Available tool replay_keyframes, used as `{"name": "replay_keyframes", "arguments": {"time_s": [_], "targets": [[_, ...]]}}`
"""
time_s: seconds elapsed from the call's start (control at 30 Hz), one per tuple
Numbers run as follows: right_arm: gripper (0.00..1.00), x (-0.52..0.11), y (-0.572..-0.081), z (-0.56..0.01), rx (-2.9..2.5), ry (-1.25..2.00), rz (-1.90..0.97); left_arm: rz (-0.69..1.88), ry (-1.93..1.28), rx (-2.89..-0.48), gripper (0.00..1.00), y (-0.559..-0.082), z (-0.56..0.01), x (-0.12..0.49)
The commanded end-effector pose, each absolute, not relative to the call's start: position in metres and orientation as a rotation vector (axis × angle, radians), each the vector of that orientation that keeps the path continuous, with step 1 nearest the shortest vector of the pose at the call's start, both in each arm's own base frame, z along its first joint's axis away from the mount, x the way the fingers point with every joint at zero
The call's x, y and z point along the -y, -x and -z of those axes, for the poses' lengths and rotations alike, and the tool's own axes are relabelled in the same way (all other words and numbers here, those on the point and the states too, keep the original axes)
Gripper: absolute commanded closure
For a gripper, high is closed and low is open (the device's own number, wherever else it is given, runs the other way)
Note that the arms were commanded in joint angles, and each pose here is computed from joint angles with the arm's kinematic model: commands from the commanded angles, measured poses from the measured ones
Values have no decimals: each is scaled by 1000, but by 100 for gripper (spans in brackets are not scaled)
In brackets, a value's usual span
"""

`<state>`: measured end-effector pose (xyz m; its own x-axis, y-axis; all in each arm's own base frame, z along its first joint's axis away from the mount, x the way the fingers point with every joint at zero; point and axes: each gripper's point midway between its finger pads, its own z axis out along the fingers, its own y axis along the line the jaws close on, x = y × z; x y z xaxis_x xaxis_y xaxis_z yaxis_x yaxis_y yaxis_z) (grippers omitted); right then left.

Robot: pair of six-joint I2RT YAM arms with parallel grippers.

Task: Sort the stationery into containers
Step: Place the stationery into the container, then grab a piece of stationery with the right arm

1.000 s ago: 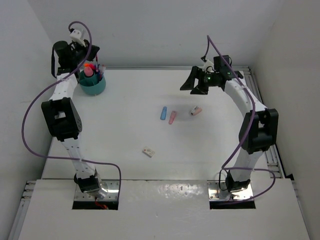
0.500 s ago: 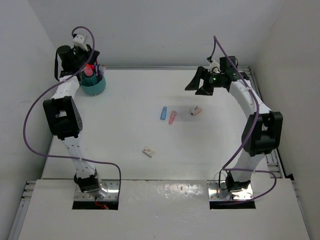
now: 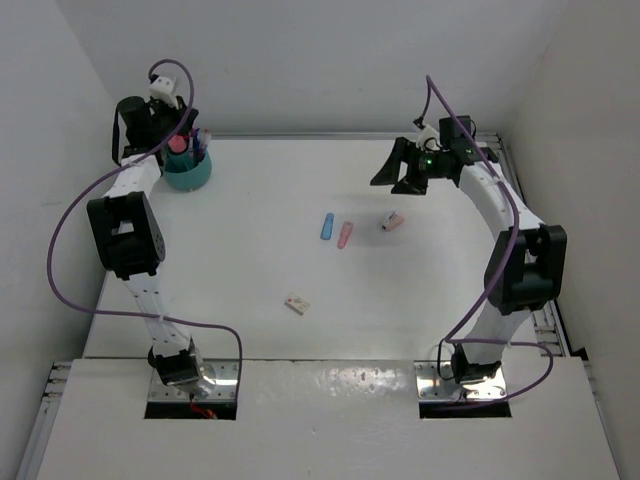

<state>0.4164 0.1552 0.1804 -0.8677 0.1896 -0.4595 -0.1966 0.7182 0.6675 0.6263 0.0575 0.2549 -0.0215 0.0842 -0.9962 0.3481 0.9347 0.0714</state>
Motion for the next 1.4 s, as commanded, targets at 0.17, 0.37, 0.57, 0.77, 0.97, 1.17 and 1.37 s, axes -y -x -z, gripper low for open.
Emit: {"name": "replay_keyframes", "arguments": {"time_s": [0.17,0.37,0.57,0.77,0.97,1.17,1.37], "targets": [[24,-151,-412,-198,-2361,49,-995,177,-357,-1566,97,-633,-248,-62],[25,-148,-413,-191,-2380,38,-957,186,-320,-1583,84,-633,-243,-65],[26,-141,-415,-179,-2415,27,-877,237,-288,-1560,37,-629,-261,-65],[34,-131,-417,-164,-2458,51,-686,306,-257,-1430,35,-614,-336,-57],[38,-108,-403,-138,-2545,16,-464,296,-292,-1371,37,-573,-401,-38],[35,-115,-383,-118,-2591,146,-359,157,-422,-1418,37,-534,-409,-21],[36,-168,-388,-119,-2578,280,-492,192,-383,-1513,37,-496,-377,-13]]}}
